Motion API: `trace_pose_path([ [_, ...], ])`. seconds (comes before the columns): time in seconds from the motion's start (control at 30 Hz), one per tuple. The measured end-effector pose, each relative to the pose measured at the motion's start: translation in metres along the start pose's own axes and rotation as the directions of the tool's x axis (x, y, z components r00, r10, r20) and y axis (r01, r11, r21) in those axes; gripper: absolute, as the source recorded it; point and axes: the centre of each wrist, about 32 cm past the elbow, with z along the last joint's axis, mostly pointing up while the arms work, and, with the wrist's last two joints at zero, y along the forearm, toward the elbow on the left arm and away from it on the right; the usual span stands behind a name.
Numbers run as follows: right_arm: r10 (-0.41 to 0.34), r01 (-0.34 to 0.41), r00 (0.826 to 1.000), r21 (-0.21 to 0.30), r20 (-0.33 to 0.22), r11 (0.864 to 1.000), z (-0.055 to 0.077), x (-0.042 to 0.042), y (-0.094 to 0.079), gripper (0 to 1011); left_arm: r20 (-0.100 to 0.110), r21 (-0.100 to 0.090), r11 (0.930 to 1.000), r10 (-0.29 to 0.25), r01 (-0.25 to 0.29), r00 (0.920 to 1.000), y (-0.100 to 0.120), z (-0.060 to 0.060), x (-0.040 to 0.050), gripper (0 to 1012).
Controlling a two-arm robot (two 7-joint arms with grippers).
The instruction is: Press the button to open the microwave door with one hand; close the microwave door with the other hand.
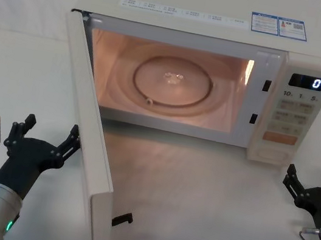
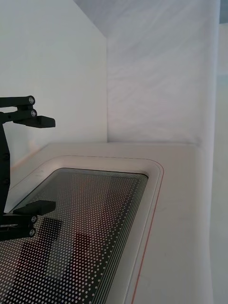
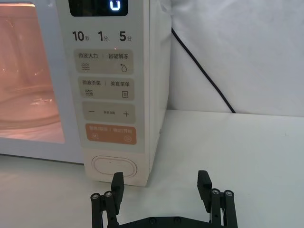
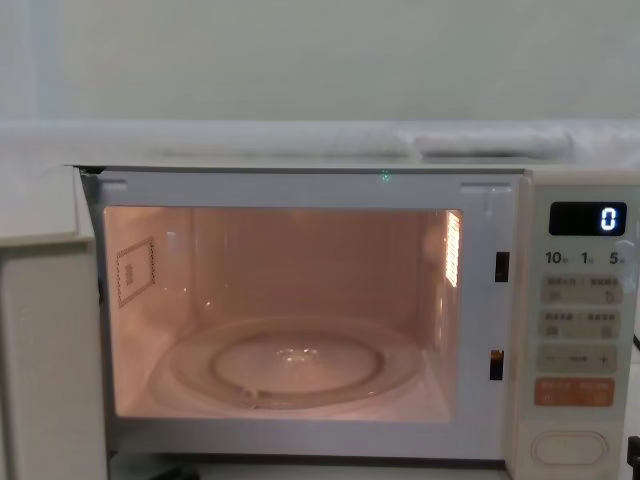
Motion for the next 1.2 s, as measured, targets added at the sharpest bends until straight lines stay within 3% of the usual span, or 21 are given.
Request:
trace_pose_path([
  [0.23,0.000,0.000,1.000,0.000,0.000,1.000,0.0000,0.0000,0.0000,1002,0.000,0.000,1.0000,0.000,0.000,1.0000,0.0000,0.0000,0.0000,993],
  [0.43,0.000,0.000,1.000,0.000,0.000,1.000,0.0000,0.0000,0.0000,1002,0.000,0.000,1.0000,0.000,0.000,1.0000,0.0000,0.0000,0.0000,883],
  [1.2,0.000,0.000,1.000,0.000,0.000,1.000,0.0000,0.0000,0.0000,1002,0.000,0.000,1.0000,0.000,0.000,1.0000,0.0000,0.0000,0.0000,153],
])
